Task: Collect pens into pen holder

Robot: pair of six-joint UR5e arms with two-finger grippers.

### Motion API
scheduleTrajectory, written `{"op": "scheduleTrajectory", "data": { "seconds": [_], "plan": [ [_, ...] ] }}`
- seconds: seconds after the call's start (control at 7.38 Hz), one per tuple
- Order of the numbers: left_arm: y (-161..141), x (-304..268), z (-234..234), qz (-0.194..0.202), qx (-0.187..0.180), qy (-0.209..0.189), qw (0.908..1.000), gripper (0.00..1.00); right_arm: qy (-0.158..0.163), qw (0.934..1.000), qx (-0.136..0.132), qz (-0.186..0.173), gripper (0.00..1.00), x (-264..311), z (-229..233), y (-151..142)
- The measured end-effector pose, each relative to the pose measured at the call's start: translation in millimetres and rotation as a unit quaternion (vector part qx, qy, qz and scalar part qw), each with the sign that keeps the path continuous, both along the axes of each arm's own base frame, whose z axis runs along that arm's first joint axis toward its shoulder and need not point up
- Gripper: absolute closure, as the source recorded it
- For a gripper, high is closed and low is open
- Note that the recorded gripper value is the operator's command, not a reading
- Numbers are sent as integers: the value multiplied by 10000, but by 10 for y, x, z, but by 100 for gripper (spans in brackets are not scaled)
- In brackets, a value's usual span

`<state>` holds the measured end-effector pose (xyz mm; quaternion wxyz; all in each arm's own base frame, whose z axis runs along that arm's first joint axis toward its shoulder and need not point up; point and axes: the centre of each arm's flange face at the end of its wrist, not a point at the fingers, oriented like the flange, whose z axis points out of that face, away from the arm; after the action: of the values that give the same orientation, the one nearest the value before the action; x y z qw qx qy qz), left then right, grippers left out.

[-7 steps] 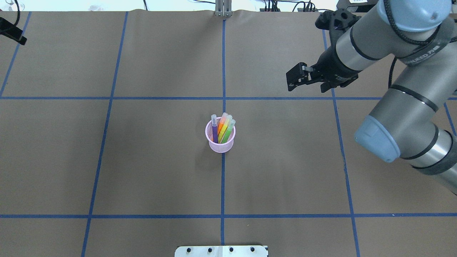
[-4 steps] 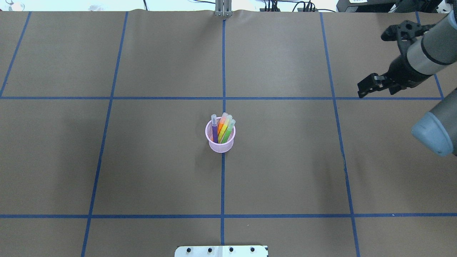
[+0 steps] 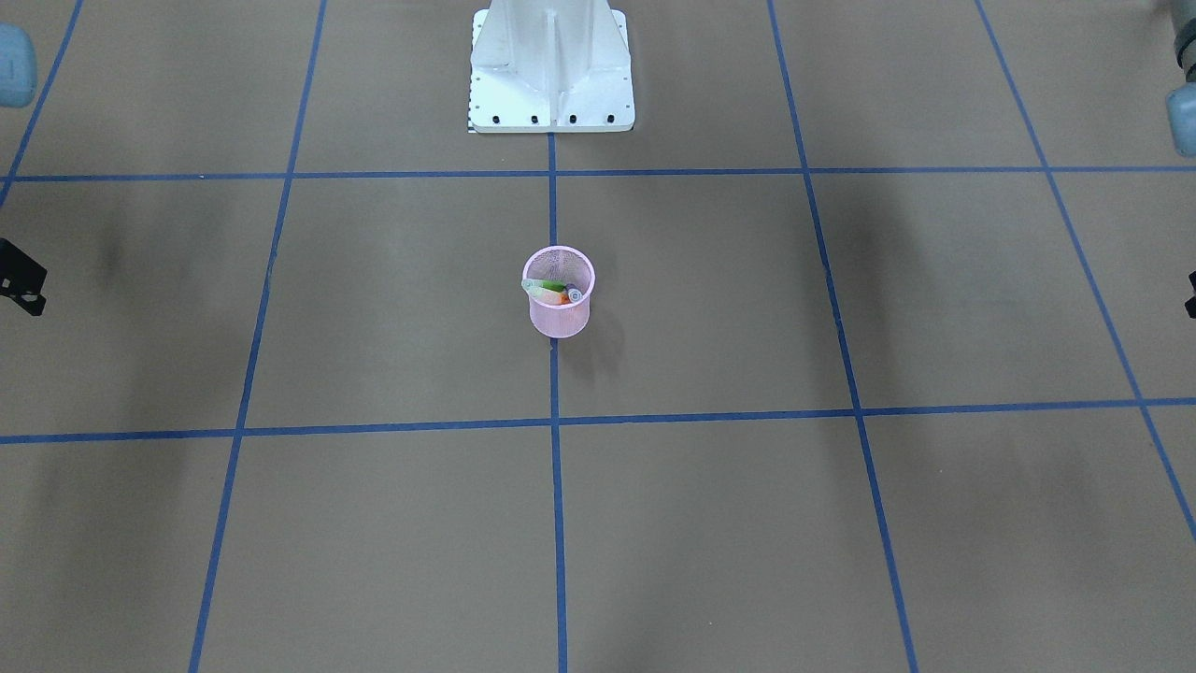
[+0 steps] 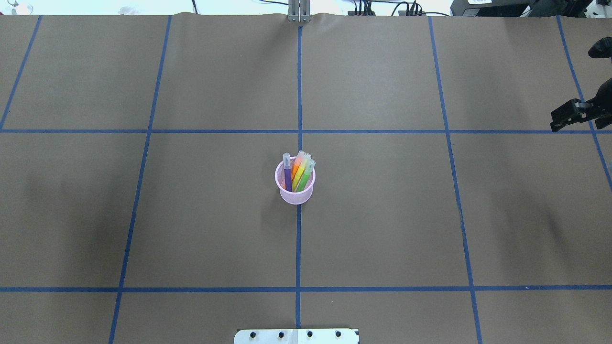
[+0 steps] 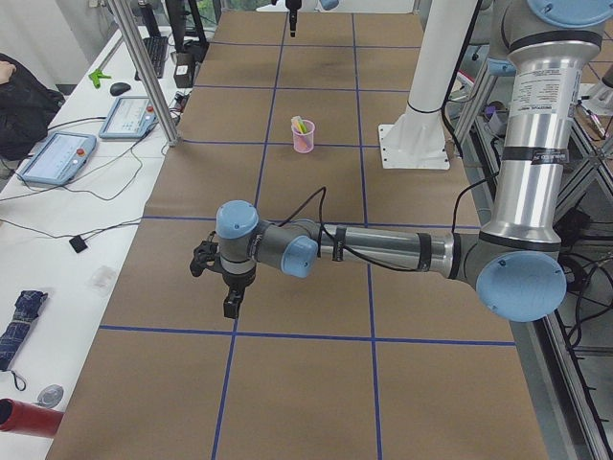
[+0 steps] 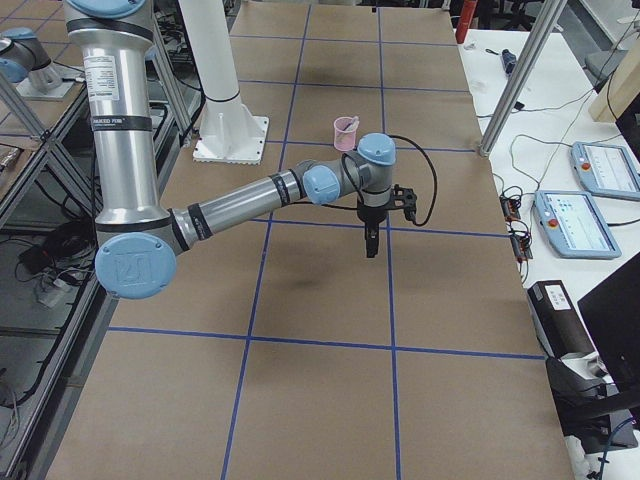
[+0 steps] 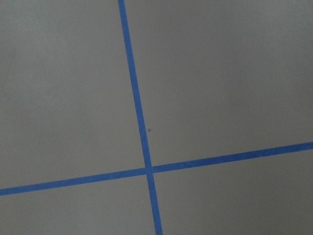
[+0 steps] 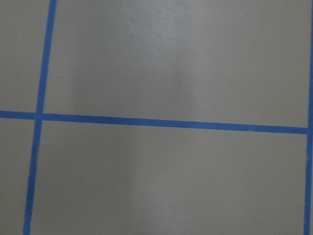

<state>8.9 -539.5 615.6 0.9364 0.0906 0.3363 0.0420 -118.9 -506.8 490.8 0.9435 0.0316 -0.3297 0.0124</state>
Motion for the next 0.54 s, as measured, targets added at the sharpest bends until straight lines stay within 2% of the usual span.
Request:
{"op": "scheduleTrajectory", "data": {
  "seconds": [0.27,0.54],
  "plan": [
    [-9,-307,33,151,-90,-113,9998,0,-53,9999,-151,56,0,267,232,-60],
    [-45,-606,-11,406,-63,-205,9989,0,-396,9989,-234,-88,0,696,563,-134]
  ]
}}
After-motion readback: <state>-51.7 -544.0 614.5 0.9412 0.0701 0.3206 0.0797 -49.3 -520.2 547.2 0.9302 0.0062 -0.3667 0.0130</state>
